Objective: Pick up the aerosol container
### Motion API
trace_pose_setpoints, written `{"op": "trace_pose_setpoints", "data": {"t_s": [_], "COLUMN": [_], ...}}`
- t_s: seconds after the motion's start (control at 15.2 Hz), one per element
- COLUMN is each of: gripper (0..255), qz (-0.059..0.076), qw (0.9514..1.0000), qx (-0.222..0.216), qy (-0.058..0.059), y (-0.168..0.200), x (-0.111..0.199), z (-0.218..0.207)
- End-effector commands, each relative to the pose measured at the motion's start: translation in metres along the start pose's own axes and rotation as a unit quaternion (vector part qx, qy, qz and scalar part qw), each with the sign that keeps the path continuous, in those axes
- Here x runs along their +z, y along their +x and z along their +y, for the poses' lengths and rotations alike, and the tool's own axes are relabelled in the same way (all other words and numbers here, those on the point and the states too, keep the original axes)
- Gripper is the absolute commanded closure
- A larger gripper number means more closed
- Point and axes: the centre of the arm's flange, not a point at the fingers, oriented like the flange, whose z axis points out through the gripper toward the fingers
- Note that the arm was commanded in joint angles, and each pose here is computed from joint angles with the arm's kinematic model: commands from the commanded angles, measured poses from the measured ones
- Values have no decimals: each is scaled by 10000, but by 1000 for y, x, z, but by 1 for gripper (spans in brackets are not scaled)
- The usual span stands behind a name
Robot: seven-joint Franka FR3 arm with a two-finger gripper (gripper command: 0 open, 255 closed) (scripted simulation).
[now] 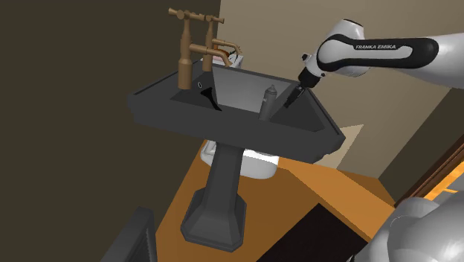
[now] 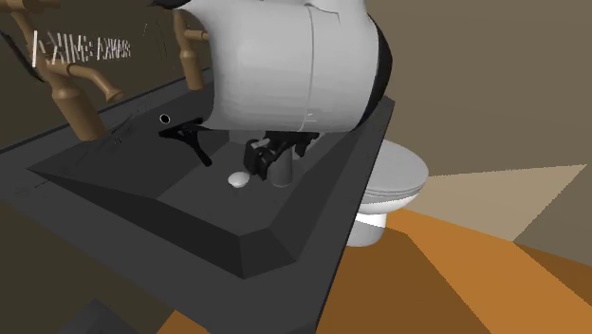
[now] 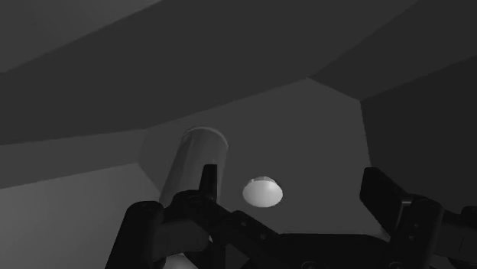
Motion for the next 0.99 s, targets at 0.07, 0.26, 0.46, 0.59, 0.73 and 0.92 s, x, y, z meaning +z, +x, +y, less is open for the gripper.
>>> {"op": "trace_pose_setpoints", "data": {"t_s": [0.07,0.26,0.46,0.59,0.73,0.92], "gripper": [0,0,0,0,0,0], "qz": [200,396,590,681,681,681], "qw": [9995,9980,9955,9941,9941,9941], "qx": [-256,-496,-735,-847,-847,-847], "qy": [-22,-36,-50,-57,-57,-57], "y": [21,44,69,81,77,72], "x": [10,19,26,29,39,54], "z": [27,52,77,88,87,85]}}
